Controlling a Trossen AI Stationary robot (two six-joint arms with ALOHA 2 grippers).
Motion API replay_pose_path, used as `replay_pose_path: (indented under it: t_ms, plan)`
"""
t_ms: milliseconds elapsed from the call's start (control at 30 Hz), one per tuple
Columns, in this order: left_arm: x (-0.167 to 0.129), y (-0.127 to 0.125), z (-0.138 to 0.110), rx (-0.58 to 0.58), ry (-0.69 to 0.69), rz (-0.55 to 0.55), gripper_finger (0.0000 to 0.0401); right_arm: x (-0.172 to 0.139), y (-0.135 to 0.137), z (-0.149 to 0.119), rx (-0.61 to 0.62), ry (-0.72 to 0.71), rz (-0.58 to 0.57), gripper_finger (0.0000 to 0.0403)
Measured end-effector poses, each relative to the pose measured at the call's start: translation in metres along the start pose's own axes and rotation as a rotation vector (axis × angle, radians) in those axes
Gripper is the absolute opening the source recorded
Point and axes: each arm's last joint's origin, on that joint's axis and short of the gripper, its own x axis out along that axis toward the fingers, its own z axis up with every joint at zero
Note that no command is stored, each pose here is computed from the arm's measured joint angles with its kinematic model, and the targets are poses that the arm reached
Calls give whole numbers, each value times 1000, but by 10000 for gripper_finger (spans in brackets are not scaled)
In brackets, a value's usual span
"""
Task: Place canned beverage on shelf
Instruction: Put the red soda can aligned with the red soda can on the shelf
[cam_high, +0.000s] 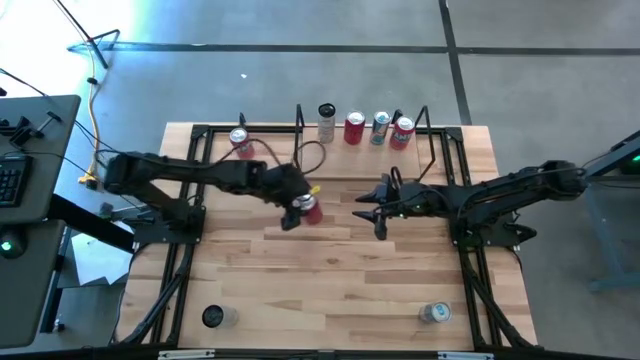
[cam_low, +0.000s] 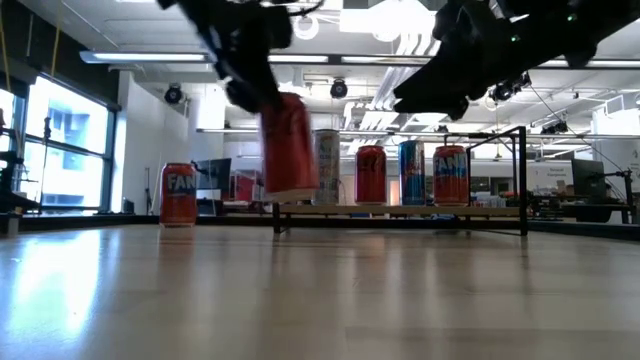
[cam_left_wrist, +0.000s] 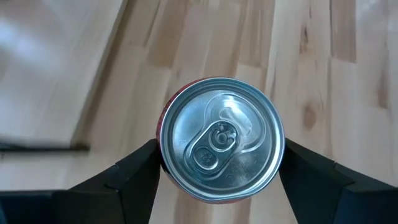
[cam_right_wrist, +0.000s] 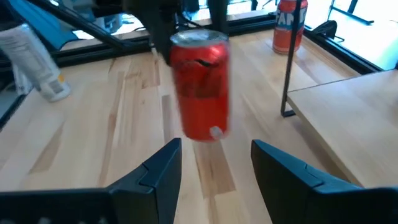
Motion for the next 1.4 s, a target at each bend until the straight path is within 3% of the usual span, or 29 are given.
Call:
replay_pose_path:
  t_ms: [233, 467, 867, 1100, 1400]
  plan:
    - [42, 7, 45, 106, 23, 21, 267, -24, 7, 3, -31, 19, -58, 178]
    - [73, 25, 74, 124, 20, 4, 267, -31, 12, 2, -46, 28, -66, 178]
    - [96, 46, 74, 100, 83, 1, 267, -31, 11, -2, -50, 63, -73, 178]
    - [96, 41, 72, 108, 96, -3, 340, -31, 11, -2, -27, 62, -75, 178]
    - [85, 33, 73, 157, 102, -15, 353, -31, 11, -1, -20, 52, -73, 178]
